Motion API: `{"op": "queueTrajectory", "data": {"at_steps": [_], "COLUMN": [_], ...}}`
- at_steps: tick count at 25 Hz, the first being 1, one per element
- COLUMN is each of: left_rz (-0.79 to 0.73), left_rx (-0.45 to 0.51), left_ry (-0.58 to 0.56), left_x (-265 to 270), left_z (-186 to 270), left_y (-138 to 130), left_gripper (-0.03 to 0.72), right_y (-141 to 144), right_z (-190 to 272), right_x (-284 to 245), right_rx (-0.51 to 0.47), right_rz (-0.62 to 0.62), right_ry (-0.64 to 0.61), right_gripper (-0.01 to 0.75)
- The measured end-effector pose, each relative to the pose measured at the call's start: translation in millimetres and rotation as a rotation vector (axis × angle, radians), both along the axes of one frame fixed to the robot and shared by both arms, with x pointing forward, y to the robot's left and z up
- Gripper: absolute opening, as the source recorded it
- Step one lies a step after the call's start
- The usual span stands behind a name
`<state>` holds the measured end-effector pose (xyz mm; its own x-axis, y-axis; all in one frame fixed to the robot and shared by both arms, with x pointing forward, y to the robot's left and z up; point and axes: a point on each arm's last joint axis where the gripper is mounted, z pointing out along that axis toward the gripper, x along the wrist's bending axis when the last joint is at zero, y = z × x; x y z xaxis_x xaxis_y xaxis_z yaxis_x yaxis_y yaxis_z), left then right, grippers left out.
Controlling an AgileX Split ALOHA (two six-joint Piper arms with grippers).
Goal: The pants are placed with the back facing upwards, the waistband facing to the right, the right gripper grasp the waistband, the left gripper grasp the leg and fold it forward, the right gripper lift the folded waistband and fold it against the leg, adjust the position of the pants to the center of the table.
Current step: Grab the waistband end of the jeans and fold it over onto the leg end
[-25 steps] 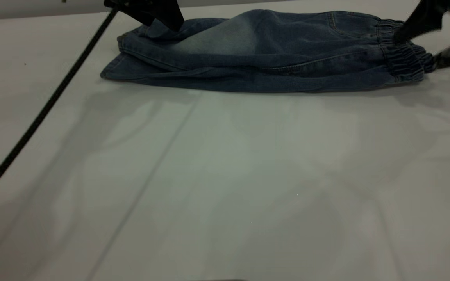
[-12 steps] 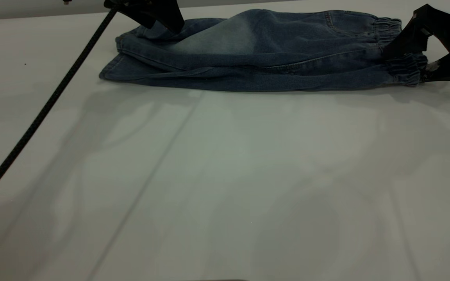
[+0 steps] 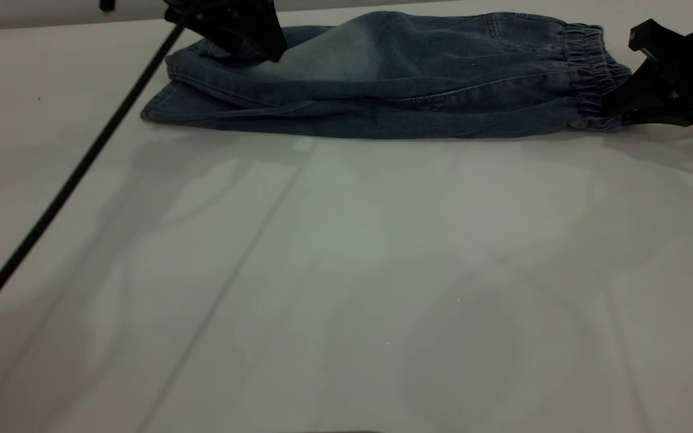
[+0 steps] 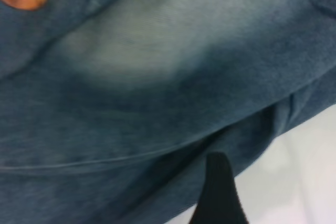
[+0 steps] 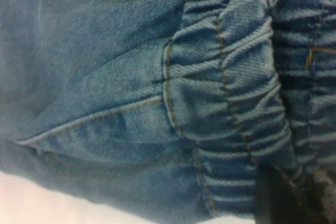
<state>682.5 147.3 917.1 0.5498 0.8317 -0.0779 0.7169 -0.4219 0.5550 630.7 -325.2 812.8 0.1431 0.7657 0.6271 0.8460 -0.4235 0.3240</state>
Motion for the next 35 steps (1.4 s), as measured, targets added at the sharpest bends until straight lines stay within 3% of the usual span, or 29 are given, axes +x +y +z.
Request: {"op": "queueTrajectory", "data": {"at_steps": [5,9,15,23,27,33,35], "left_rz": [-0.031,-0.045,-0.053,-0.106,-0.118,-0.149,-0.151], "left_rx": [0.004,0.007,0.007,0.008,-0.021,-0.031,-0.031], "left_ry": [-0.024,-0.098,-0.201,-0.178,-0.135,-0.065,-0.065], "left_x": [-4,-5,-6,-7,-2,-3,-3], "left_z": [-8,-19,-40,-69,-55,-47,-47], "left_y": [-21,-46,-76,-105,-111,-116,-116], "left_gripper": [0.487,0.487,0.485,0.475,0.475,0.475,0.475], "right_y": [6,10,13,14,11,0,-3], "right_z": [12,48,103,136,113,66,59], "right_x": [0,3,-1,-11,-7,2,4], "right_rx": [0.066,0.103,0.077,0.022,-0.005,-0.077,-0.103], "right_rz": [0.056,0.107,0.172,0.234,0.213,0.084,0.067], "right_ry": [-0.038,-0.126,-0.221,-0.249,-0.196,-0.110,-0.107], "right_gripper": [0.023,0.022,0.022,0.045,0.168,0.533,0.619]}}
